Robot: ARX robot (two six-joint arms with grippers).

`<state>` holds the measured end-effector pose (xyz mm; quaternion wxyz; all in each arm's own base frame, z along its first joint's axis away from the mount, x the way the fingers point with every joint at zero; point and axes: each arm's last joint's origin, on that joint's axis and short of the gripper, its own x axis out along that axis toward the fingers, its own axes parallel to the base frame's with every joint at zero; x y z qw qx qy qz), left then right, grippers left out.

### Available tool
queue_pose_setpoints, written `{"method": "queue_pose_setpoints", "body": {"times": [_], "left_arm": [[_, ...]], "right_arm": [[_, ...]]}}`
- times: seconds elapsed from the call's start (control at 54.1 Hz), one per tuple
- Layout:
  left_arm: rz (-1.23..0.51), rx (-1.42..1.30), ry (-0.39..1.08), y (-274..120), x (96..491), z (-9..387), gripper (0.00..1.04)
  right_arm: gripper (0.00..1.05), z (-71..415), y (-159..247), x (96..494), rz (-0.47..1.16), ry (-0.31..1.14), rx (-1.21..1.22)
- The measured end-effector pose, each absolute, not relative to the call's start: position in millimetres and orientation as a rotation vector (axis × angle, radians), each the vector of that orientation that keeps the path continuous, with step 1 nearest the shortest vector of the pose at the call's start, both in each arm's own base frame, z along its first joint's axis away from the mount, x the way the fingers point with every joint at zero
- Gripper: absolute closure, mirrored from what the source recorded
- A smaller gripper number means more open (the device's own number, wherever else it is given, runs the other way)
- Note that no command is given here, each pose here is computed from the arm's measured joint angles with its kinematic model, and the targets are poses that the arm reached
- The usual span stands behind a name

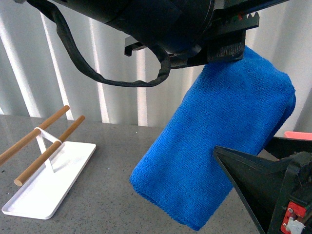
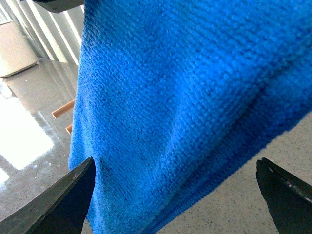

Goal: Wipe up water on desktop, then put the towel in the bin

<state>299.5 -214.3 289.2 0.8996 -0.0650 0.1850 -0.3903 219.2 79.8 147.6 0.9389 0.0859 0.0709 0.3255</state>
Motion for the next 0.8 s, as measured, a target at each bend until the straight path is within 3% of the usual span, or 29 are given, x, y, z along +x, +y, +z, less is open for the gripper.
{"method": "queue_pose_setpoints", "body": {"times": [0.111, 0.5, 0.796], "left_arm": [[-0.808, -0.143, 0.392, -212.8, 300.4, 288.8, 1.01], [-0.8, -0.148, 0.402, -207.2, 303.8, 288.0, 1.01], [-0.813, -0.155, 0.401, -203.4, 306.0, 287.7, 1.01]], "right_arm": [[0.4, 148.3, 83.9, 222.5, 0.688, 0.142, 0.175], [1.01, 150.9, 80.4, 223.6, 0.672, 0.125, 0.219], [1.01, 157.2, 67.1, 225.3, 0.63, 0.116, 0.237]]}}
